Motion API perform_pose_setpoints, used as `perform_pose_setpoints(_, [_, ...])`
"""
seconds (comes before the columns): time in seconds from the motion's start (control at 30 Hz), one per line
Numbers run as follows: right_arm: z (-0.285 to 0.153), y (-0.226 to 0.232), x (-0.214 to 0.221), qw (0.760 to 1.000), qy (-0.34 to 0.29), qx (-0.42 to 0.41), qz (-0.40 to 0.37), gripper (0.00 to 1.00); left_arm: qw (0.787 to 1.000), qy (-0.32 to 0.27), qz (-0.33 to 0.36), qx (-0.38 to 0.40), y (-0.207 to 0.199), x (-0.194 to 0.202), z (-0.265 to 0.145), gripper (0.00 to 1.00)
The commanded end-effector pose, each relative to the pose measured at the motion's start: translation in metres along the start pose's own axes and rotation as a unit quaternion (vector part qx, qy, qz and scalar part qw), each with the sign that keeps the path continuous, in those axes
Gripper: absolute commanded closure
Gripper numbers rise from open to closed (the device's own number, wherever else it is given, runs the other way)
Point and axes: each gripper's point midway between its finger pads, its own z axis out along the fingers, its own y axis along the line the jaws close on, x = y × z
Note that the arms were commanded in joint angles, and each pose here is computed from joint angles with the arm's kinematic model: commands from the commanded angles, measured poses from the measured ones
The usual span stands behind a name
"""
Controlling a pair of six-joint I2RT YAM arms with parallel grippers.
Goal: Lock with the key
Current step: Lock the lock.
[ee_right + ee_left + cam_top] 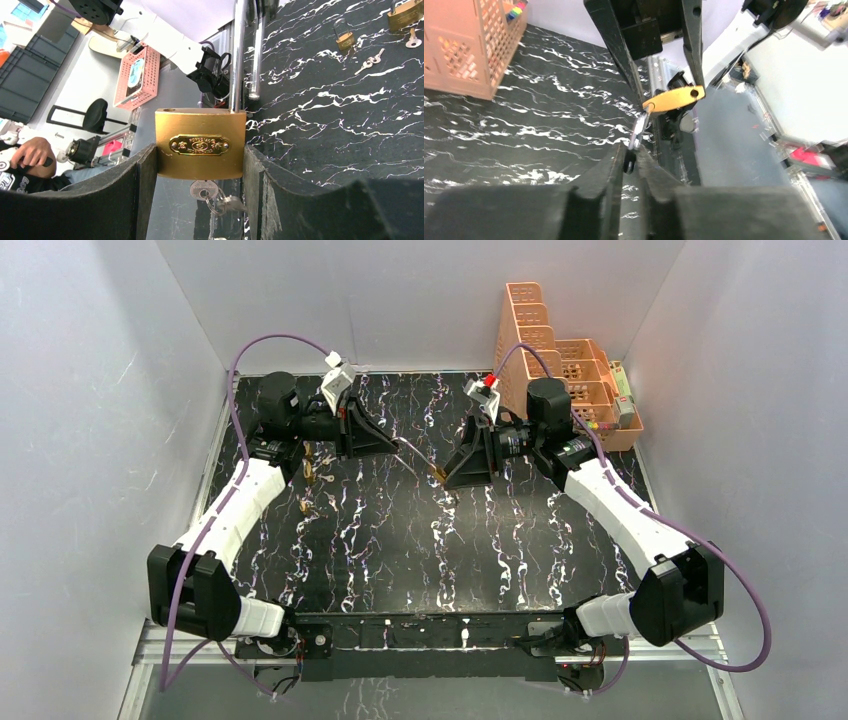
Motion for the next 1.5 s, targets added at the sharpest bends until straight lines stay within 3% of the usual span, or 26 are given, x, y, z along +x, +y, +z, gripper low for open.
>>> perform_pose_setpoints(0.0, [-0.002,0.02,-0.012,0.998,-0.008,-0.02,-0.058,0.54,0.999,0.005,0.021,0.026,-0.009,-0.002,0.0,1.0])
perform_pose_setpoints(0.2, [-0.002,0.015,-0.014,0.998,-0.011,-0.011,-0.054,0.53,0.999,0.009,0.02,0.041,-0.013,0.002,0.0,1.0])
perform_pose_setpoints(0.33, [-0.001,0.005,-0.018,0.999,-0.012,0.014,-0.046,0.48,0.999,0.006,0.018,0.05,-0.017,-0.001,0.0,1.0])
perform_pose_setpoints(0.53, [-0.007,-0.018,-0.035,0.99,-0.035,0.114,-0.079,0.26,0.999,-0.01,-0.033,0.026,-0.004,-0.015,0.004,1.0])
perform_pose_setpoints(0.73, [-0.018,-0.034,-0.062,0.969,-0.079,0.194,-0.129,0.02,0.998,-0.052,0.025,-0.005,-0.008,-0.036,0.003,1.0])
perform_pose_setpoints(1.0, [-0.036,-0.015,-0.094,0.916,-0.188,0.23,-0.271,0.02,0.991,-0.084,0.102,-0.011,-0.027,-0.059,-0.001,1.0])
perform_pose_setpoints(1.27, [-0.032,0.015,-0.059,0.866,-0.272,0.125,-0.4,0.02,0.982,-0.073,0.171,0.045,-0.062,-0.061,-0.005,1.0])
perform_pose_setpoints(1.47, [-0.009,0.034,-0.04,0.831,-0.29,0.072,-0.47,0.01,0.971,-0.098,0.212,0.04,-0.072,-0.077,-0.006,1.0])
